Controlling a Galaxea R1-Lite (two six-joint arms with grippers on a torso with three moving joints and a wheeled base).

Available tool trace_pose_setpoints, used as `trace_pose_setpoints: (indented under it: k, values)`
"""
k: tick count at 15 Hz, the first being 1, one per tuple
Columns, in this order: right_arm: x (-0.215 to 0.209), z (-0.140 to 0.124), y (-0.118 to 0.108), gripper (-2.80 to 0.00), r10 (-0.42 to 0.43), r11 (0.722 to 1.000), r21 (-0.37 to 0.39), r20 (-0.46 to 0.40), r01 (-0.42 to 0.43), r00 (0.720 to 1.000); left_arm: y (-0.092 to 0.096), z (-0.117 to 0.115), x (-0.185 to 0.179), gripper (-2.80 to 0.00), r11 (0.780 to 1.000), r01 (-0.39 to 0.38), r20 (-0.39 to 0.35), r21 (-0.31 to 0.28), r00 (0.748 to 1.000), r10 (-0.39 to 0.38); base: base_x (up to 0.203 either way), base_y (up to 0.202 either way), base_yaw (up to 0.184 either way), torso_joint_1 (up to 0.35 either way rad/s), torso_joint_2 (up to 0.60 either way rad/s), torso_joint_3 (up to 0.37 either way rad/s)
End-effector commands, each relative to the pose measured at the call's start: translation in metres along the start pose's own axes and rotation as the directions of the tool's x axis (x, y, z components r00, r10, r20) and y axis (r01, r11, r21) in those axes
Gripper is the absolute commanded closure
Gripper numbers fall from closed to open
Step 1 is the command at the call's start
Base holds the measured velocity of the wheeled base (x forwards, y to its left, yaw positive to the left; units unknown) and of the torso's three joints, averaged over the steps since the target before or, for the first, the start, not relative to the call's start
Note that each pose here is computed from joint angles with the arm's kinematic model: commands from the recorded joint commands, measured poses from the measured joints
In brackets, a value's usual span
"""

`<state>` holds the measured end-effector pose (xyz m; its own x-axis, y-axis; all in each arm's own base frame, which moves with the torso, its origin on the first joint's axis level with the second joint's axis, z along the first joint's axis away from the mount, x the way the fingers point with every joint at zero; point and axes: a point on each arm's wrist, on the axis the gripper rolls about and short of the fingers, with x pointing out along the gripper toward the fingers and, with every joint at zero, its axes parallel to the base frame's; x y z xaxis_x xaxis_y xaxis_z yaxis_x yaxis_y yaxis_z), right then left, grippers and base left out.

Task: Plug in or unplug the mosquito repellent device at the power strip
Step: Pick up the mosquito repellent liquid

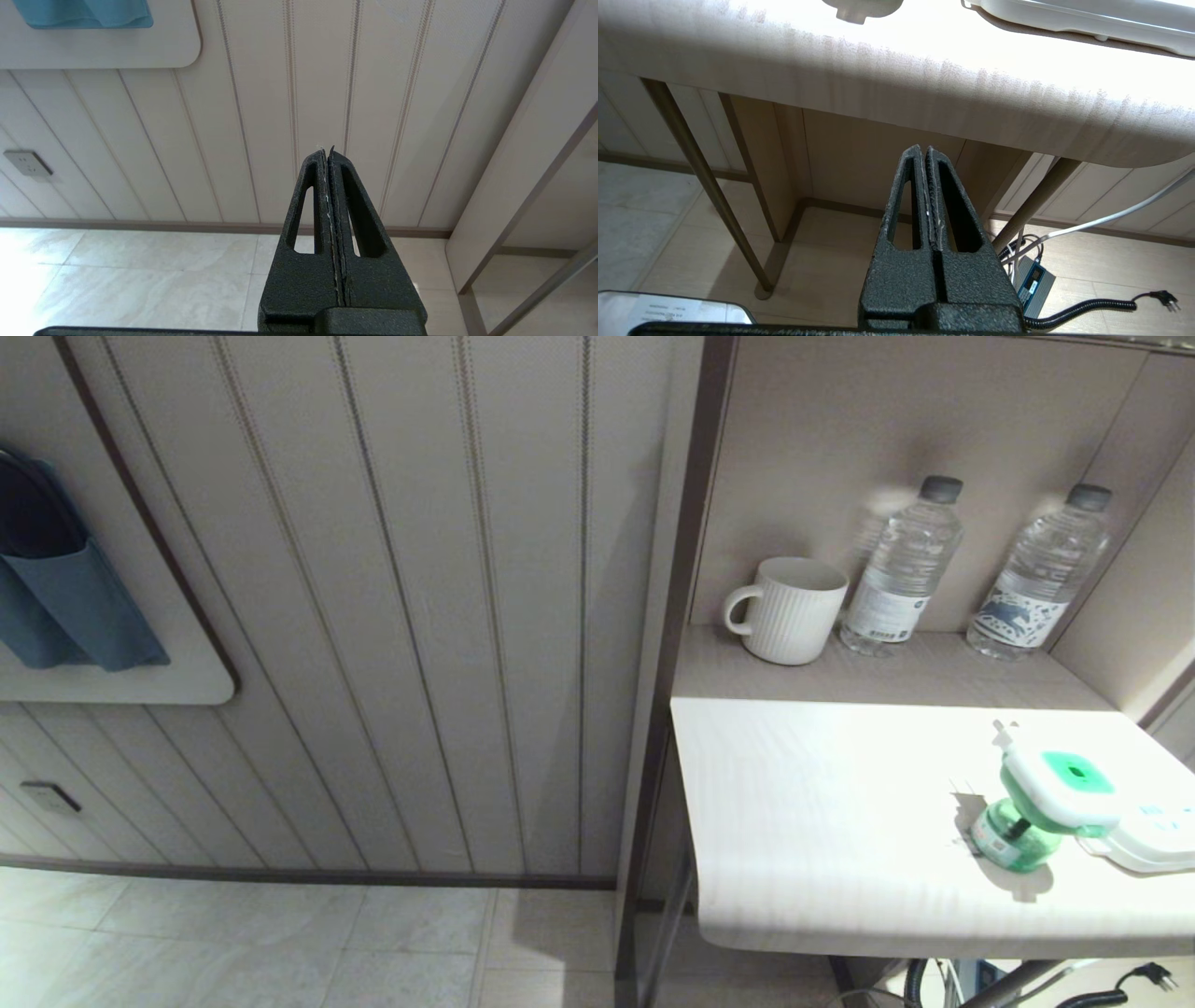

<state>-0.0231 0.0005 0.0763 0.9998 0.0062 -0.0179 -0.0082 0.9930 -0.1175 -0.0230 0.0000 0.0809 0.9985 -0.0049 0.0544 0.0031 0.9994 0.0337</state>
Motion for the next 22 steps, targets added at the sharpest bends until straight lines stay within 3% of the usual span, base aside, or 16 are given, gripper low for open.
trace_pose_setpoints:
  k: [1,5,8,10,14,18,19,22]
  values:
    - [0.001,0.001,0.000,0.00,0.003,1.000,-0.003,-0.009,-0.003,1.000,0.000,0.000,0.000,0.00,1.000,0.000,-0.001,0.000,1.000,0.000,0.000,0.000,0.000,0.000,0.00,0.000]
    - [0.000,0.005,0.000,0.00,0.004,1.000,-0.003,0.009,-0.004,1.000,0.000,0.000,0.000,0.00,1.000,0.000,-0.001,0.000,1.000,0.000,0.000,0.000,0.000,0.000,0.00,0.000]
    - [-0.010,0.055,-0.006,0.00,0.023,1.000,-0.003,0.105,-0.023,0.994,0.000,0.000,0.000,0.00,1.000,0.000,-0.001,0.000,1.000,0.000,0.000,0.000,0.000,0.000,0.00,0.000]
    - [-0.004,0.089,-0.009,0.00,0.037,0.999,0.015,0.096,-0.038,0.995,0.000,0.000,0.000,0.00,1.000,0.000,-0.001,0.000,1.000,0.000,0.000,0.000,0.000,0.000,0.00,0.000]
    - [0.020,0.150,-0.017,0.00,0.034,0.991,0.123,0.150,-0.053,0.988,0.000,0.000,0.000,0.00,1.000,0.000,-0.001,0.000,1.000,0.000,0.000,0.000,0.000,0.000,0.00,0.000]
    - [0.056,0.171,-0.020,0.00,0.024,0.944,0.321,0.163,-0.077,0.986,0.000,0.000,0.000,0.00,1.000,0.000,-0.001,0.000,1.000,0.000,0.000,0.000,0.000,0.000,0.00,0.000]
    - [0.066,0.171,-0.020,-2.80,0.032,0.941,0.331,0.137,-0.076,0.990,0.000,0.000,0.000,0.00,1.000,0.000,-0.001,0.000,1.000,0.000,0.000,0.000,0.000,0.000,0.00,0.000]
    - [0.087,0.171,-0.017,-2.80,0.101,0.949,0.290,0.099,-0.126,0.990,0.000,0.000,0.000,0.00,1.000,0.000,-0.001,0.000,1.000,0.000,0.000,0.000,0.000,0.000,0.00,0.000]
